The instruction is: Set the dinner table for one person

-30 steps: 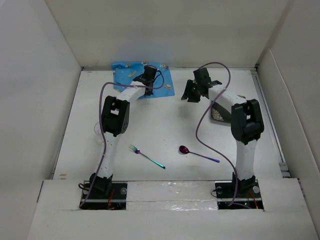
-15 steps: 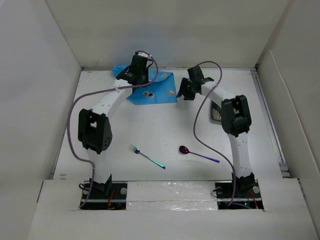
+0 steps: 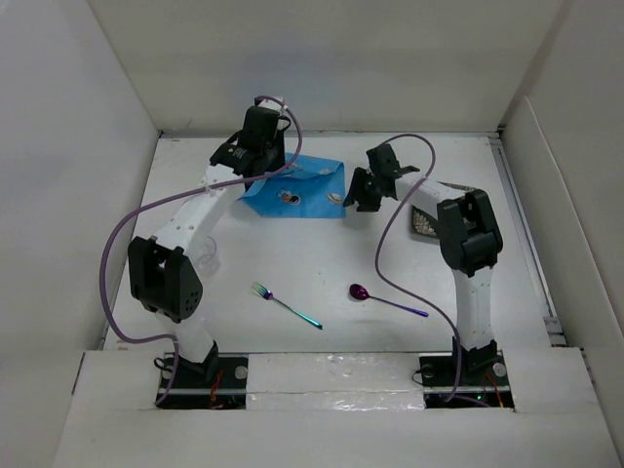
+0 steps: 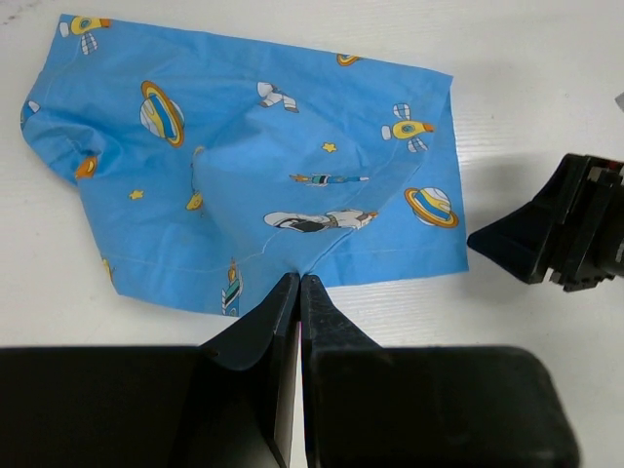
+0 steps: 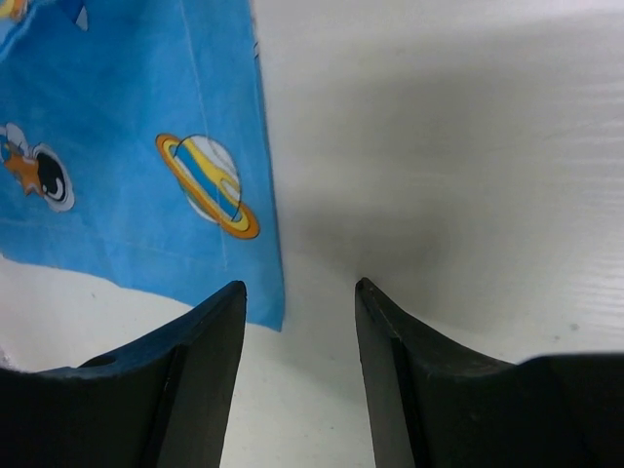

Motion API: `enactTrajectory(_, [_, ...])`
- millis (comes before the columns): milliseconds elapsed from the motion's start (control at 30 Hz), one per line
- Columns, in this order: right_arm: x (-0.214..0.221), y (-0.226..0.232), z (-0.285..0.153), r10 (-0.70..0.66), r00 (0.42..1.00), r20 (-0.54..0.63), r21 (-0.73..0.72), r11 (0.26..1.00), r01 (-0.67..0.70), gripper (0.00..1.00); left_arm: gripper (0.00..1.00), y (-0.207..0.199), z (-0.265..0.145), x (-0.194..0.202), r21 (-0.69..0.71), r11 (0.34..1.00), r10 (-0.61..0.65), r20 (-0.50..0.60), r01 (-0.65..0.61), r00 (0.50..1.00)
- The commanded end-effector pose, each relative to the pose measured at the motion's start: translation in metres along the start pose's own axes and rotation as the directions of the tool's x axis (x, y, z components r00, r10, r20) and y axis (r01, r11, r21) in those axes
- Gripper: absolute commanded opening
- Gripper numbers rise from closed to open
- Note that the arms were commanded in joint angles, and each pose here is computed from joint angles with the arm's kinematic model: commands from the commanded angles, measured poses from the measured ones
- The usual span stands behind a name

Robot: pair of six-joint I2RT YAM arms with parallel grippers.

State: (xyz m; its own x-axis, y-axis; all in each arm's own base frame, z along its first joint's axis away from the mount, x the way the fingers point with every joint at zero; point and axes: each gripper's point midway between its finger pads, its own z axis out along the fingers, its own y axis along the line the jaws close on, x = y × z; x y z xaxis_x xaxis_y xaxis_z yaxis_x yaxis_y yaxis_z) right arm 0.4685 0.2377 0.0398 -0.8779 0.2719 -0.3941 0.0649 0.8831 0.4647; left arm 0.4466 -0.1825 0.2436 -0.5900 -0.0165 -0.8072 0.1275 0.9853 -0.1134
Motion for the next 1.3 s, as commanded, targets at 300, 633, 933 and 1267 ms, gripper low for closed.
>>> enactTrajectory(300, [0.036, 0.025, 0.019, -0.03, 0.999, -0.018, 0.013, 0.999, 0.03, 0.37, 0.0, -0.002, -0.028, -0.029, 0.031, 0.999, -0.03, 0.096, 0.027, 0.995])
enactTrajectory(633, [0.017, 0.033, 0.017, 0.015, 0.999, 0.033, 0.029, 0.999, -0.016, 0.0, 0.0, -0.003, -0.042, -0.055, 0.028, 0.999, -0.025, 0.152, 0.021, 0.988])
enactTrajectory(933, [-0.023, 0.033, -0.057, -0.051, 0.971, 0.233, 0.086, 0.996, 0.032, 0.0, 0.0, -0.002, -0.068, -0.079, 0.049, 0.998, -0.052, 0.212, 0.043, 0.976])
enactTrajectory(1267, [-0.021, -0.029, -0.11, -0.069, 0.957, 0.282, 0.181, 0.983, 0.018, 0.0, 0.0, 0.011, -0.087, -0.071, 0.01, 0.999, -0.051, 0.223, 0.05, 0.973])
